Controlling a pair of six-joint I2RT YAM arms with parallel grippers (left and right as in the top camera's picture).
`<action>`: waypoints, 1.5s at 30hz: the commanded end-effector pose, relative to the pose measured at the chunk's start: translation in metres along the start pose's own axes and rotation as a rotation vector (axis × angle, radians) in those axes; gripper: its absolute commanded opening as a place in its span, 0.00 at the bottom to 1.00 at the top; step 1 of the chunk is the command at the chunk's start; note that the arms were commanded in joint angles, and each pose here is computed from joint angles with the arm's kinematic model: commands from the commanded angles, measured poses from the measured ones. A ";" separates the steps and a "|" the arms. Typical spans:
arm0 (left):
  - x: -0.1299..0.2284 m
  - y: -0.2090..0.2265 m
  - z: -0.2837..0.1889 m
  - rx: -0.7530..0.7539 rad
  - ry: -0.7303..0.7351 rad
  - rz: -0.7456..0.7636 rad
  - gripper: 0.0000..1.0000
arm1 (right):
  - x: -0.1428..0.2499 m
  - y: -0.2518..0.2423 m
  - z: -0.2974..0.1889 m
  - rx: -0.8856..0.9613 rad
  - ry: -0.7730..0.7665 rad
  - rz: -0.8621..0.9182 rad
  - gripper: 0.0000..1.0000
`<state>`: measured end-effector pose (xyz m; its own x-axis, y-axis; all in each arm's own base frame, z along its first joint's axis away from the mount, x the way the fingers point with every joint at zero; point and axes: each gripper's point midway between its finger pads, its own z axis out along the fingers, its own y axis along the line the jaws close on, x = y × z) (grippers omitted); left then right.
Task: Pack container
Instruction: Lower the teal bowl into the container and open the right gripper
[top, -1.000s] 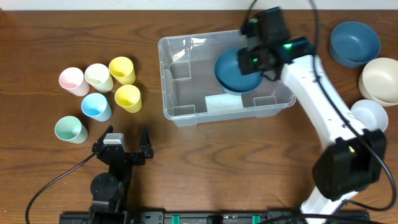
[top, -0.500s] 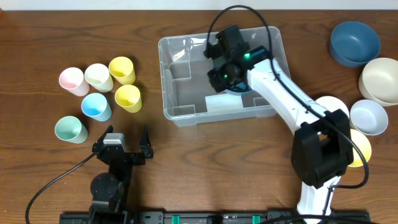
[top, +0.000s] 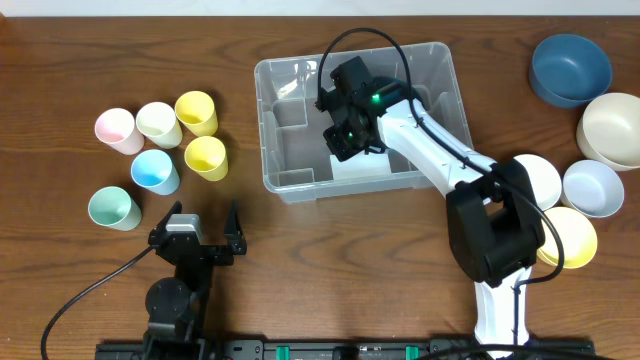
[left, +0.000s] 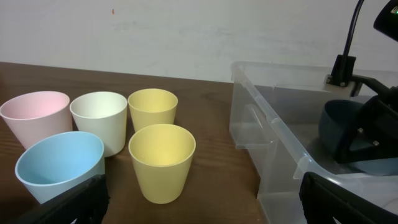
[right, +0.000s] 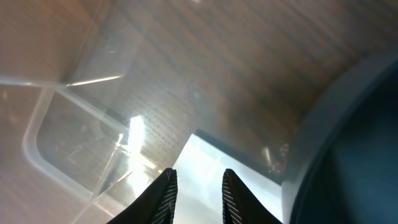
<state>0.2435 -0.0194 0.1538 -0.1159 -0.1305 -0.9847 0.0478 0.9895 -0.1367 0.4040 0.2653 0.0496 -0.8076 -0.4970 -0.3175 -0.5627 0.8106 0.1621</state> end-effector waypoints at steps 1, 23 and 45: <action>0.017 0.005 0.001 -0.021 0.048 0.015 0.98 | -0.005 -0.011 -0.002 0.035 -0.019 -0.004 0.26; 0.017 0.005 0.001 -0.021 0.048 0.015 0.98 | -0.027 -0.053 -0.012 0.131 -0.118 0.040 0.27; 0.017 0.005 0.001 -0.021 0.048 0.015 0.98 | 0.004 -0.098 -0.147 0.243 -0.046 0.385 0.34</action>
<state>0.2435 -0.0194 0.1538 -0.1159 -0.1301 -0.9847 0.0478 0.9895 -0.1363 0.4247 0.1655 0.1741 -0.9045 -0.2522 -0.3440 -0.2914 0.9543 0.0668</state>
